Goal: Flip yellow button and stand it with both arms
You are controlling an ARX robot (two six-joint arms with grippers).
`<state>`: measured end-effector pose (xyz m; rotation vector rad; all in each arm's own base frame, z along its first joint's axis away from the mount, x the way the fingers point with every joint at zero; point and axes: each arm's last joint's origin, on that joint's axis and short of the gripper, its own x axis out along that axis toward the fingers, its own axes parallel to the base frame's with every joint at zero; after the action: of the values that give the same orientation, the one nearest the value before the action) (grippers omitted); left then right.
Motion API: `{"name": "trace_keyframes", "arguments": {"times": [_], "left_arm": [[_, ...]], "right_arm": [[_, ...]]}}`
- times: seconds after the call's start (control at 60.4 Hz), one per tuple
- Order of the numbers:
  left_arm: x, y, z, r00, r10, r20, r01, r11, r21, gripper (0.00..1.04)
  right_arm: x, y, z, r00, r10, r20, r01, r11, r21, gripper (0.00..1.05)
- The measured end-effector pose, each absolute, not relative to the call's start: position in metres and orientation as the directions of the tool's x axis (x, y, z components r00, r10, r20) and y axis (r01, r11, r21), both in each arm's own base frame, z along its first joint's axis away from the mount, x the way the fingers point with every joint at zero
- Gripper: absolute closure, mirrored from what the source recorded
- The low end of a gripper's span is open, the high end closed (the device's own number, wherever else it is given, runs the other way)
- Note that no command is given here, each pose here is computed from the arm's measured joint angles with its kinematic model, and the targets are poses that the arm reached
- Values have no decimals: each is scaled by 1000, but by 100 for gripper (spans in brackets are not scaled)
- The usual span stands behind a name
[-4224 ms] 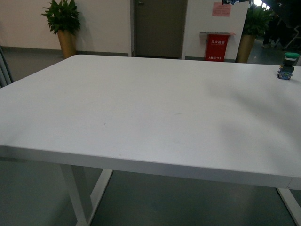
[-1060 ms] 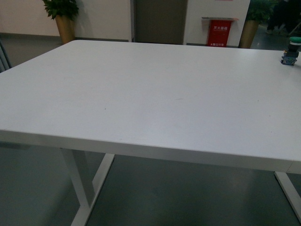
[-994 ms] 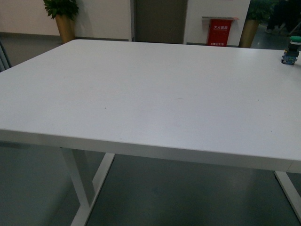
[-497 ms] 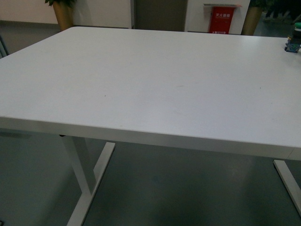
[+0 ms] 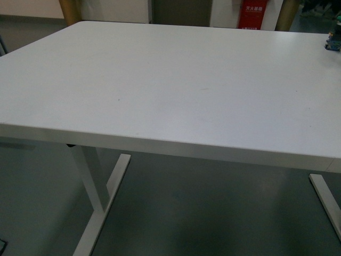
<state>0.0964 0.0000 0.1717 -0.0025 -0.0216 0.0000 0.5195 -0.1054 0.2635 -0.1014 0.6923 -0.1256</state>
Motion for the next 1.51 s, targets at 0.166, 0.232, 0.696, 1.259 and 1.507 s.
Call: {"name": "trace_keyframes", "arguments": {"times": [0.166,0.232,0.696,1.259,1.507], "left_arm": [[96,0,172,1000,0,22,0,1000,-2,6],[96,0,172,1000,0,22,0,1000,-2,6],[96,0,172,1000,0,22,0,1000,-2,6],[96,0,172,1000,0,22,0,1000,-2,6],[96,0,172,1000,0,22,0,1000,-2,6]], "right_arm": [[521,-100,262,761,-153,-630,80,987,-142,69],[521,-100,260,756,-165,-634,88,985,-151,69],[525,-101,249,721,-190,-666,116,981,-155,69],[525,-104,248,729,-194,-657,128,981,-148,8],[522,-108,250,735,-180,-653,124,984,-132,7]]}}
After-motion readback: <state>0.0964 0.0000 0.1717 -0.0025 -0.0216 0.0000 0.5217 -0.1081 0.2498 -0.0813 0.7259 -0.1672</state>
